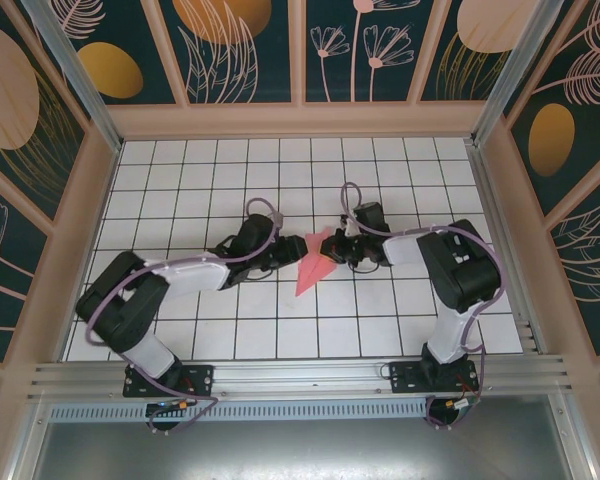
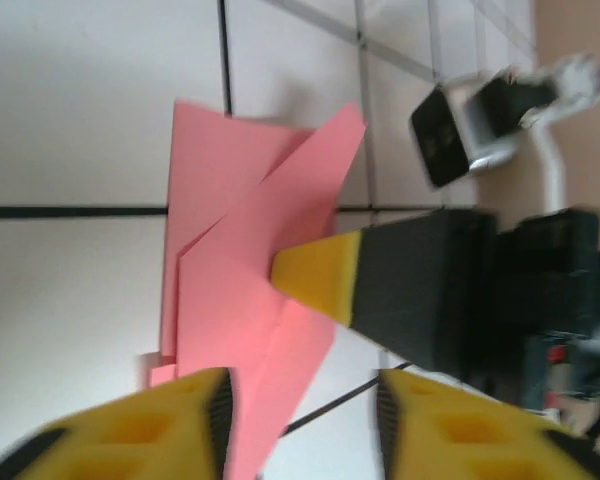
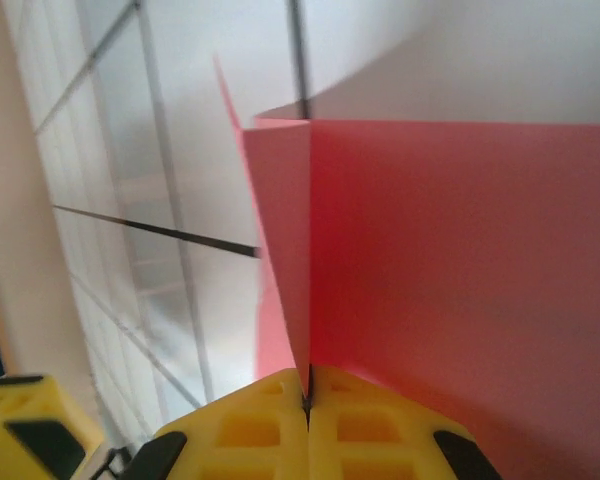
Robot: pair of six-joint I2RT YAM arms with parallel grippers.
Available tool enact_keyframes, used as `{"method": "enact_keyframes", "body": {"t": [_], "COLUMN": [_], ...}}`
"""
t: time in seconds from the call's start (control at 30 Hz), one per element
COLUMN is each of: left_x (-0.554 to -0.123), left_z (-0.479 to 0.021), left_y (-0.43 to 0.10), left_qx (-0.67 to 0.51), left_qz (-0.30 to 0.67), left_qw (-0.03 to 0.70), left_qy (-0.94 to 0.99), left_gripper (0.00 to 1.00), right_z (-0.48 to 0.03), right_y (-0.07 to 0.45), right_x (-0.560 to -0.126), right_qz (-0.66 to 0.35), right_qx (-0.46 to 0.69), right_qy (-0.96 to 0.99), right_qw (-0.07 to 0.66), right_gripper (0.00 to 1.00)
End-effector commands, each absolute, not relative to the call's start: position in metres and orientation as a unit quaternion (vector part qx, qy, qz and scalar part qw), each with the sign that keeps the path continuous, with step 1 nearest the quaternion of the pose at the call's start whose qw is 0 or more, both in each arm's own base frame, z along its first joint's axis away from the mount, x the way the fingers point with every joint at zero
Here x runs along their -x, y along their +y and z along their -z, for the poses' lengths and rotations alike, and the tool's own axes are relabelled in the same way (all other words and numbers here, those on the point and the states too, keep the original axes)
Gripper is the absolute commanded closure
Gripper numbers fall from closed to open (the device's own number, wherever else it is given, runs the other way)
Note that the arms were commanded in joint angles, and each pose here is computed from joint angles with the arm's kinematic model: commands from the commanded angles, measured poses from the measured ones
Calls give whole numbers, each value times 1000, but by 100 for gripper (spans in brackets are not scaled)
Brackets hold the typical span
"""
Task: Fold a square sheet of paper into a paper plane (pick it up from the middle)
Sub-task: Pick up the paper from the center of the table.
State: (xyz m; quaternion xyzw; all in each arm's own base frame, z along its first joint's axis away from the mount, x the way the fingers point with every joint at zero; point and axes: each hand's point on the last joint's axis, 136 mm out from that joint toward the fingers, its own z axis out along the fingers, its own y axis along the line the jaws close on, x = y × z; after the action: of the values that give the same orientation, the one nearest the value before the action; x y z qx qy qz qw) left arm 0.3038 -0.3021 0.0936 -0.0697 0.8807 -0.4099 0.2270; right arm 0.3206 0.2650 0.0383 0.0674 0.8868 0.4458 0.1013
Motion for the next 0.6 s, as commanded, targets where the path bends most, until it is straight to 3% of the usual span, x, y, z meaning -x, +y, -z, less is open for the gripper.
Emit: {"method": "enact_keyframes", "body": {"t": [0.0, 0.2, 0.57], "left_x": [-302, -289, -279], "left_z": [-105, -142, -194], "left_y": [-282, -282, -306], "left_qx": [86, 81, 58], "left_qz": [413, 491, 622], "left_qw": [243, 254, 226], "left_qy": [874, 830, 748], "left_gripper": [34, 2, 3], "right_z": [-107, -158, -205], "right_y": [268, 267, 279], "right_x": [-341, -345, -335], "right_qz": [-529, -597, -668], "right_qx": [-45, -31, -13], "right_qy": [831, 784, 733], "right_qw": [164, 167, 124], "right_gripper": [99, 99, 98]}}
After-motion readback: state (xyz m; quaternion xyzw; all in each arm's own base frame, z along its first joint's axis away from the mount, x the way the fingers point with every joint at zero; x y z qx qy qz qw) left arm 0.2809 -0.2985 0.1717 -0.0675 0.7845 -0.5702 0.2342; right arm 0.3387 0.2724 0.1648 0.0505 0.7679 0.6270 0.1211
